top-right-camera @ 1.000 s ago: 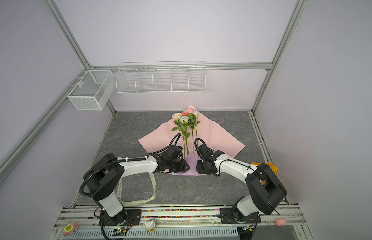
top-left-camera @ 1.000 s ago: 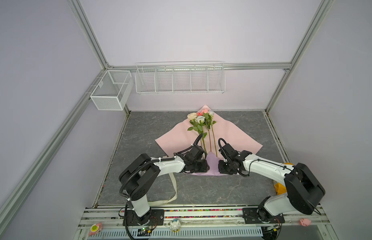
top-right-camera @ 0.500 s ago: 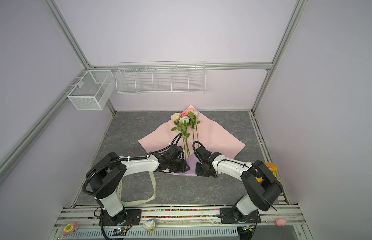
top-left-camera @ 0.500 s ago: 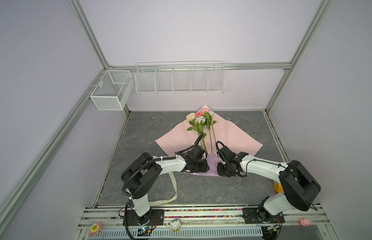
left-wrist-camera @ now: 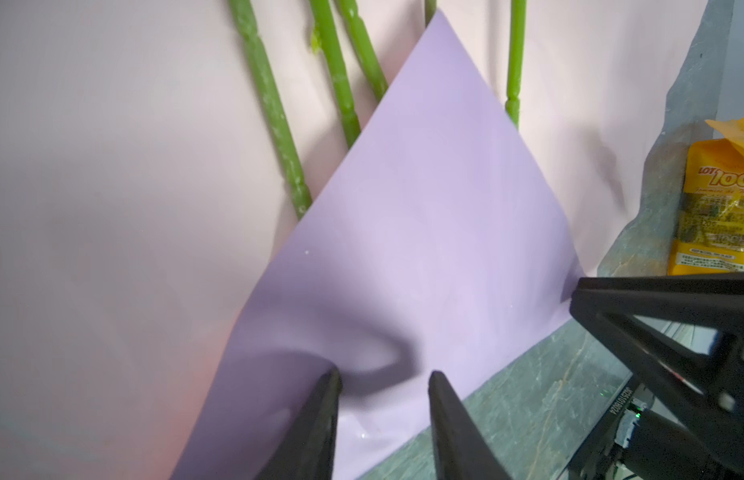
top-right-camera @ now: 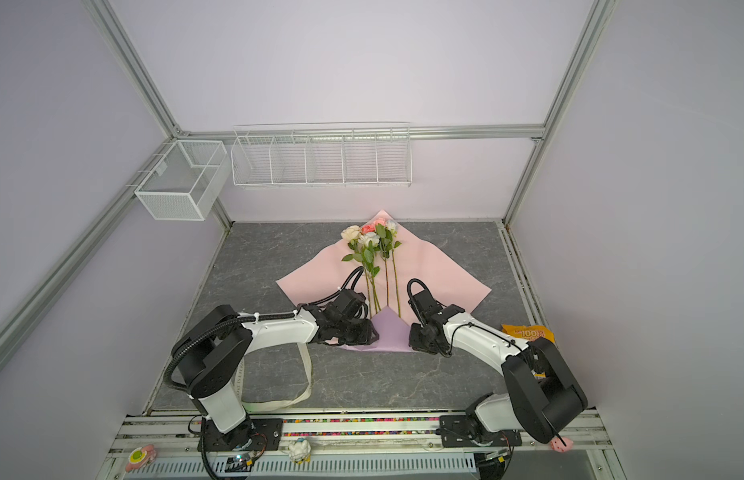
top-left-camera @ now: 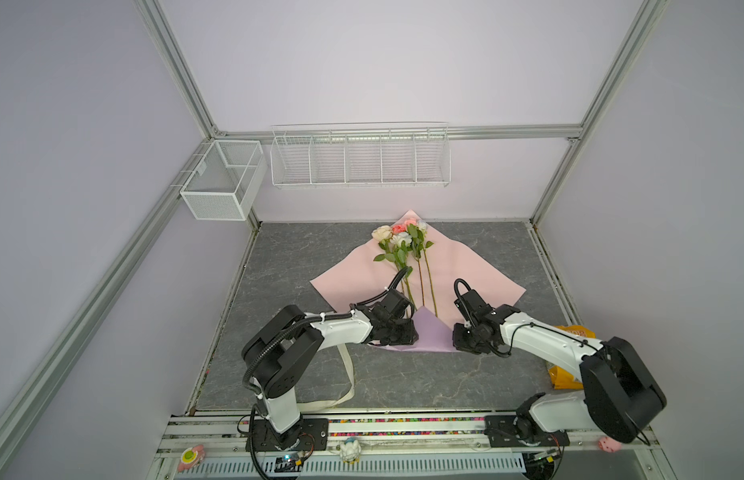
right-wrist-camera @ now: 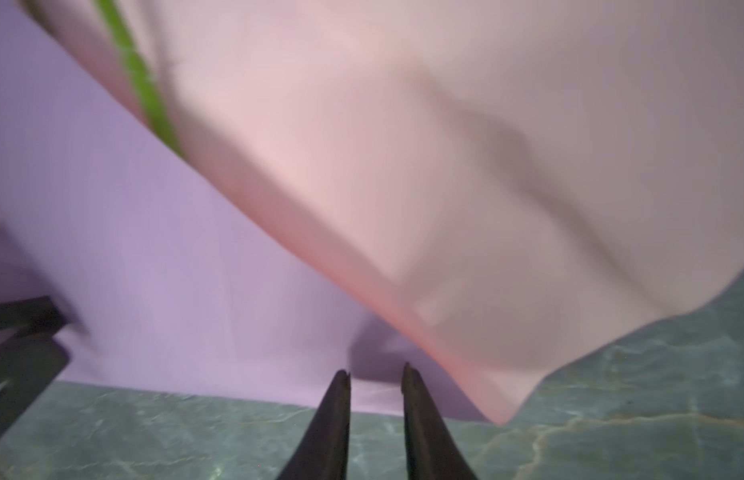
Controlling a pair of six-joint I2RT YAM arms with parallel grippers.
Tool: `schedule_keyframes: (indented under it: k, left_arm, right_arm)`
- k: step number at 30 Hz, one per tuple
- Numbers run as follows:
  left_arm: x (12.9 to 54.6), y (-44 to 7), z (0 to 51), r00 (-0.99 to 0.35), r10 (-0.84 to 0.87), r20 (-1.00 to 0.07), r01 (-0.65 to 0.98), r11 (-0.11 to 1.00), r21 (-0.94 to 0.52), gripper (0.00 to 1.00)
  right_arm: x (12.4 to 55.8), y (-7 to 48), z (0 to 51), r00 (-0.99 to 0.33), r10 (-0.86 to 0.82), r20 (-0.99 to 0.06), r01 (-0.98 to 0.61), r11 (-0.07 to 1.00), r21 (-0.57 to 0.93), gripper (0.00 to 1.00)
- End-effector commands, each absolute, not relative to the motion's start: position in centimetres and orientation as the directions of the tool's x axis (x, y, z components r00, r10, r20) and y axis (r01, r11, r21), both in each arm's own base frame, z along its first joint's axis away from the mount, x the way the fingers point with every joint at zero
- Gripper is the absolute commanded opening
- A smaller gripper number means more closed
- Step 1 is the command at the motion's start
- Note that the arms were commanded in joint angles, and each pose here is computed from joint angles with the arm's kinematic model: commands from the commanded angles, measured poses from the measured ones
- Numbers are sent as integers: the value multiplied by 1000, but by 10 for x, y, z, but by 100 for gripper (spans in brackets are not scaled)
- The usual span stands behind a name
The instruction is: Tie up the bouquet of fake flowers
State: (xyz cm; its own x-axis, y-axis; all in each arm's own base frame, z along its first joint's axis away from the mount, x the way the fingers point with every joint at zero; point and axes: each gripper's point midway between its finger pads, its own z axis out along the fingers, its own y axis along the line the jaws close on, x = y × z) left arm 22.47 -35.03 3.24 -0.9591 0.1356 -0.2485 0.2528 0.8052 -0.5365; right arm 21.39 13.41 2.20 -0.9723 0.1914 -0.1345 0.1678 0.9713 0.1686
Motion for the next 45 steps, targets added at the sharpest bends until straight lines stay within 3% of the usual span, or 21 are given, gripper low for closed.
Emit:
schedule_keyframes:
  k: [1,4,11,16,20,26,33,37,45]
  left_arm:
    - [219,-344,29,-962,142,-235,247,820,-517,37]
    - [218,-343,30,-962,137,-235,243,820,-518,38]
    - [219,-338,53,-952,115,-284,256,807,-531,41]
    - [224,-332,58,-945,84,-317,249,814,-524,40]
    - [222,-325,42,-959,80,-273,209,850,-483,37]
    - [221,-317,39,-962,47,-271,176,863,-474,35]
    - [215,-297,45,-954,14,-299,155,876,-456,36]
    - [204,-277,26,-965,-15,-261,101,901,-423,35]
    - [190,-238,14,-963,-103,-250,-5,931,-365,34]
  right_arm:
    - [199,118,8,-979,188,-82,180,979,97,25]
    - [196,106,2,-978,201,-60,198,979,52,24]
    - [209,125,28,-980,162,-114,143,977,159,24]
    - [231,174,71,-969,97,-228,7,931,365,27]
    - [233,209,85,-967,24,-255,-80,916,392,29]
    - [229,263,75,-975,-66,-210,-149,899,412,28]
    - [230,263,43,-990,-43,-138,-92,923,373,27]
    - [227,260,37,-992,-42,-118,-82,931,357,27]
    - [228,262,39,-991,-52,-125,-95,925,368,28]
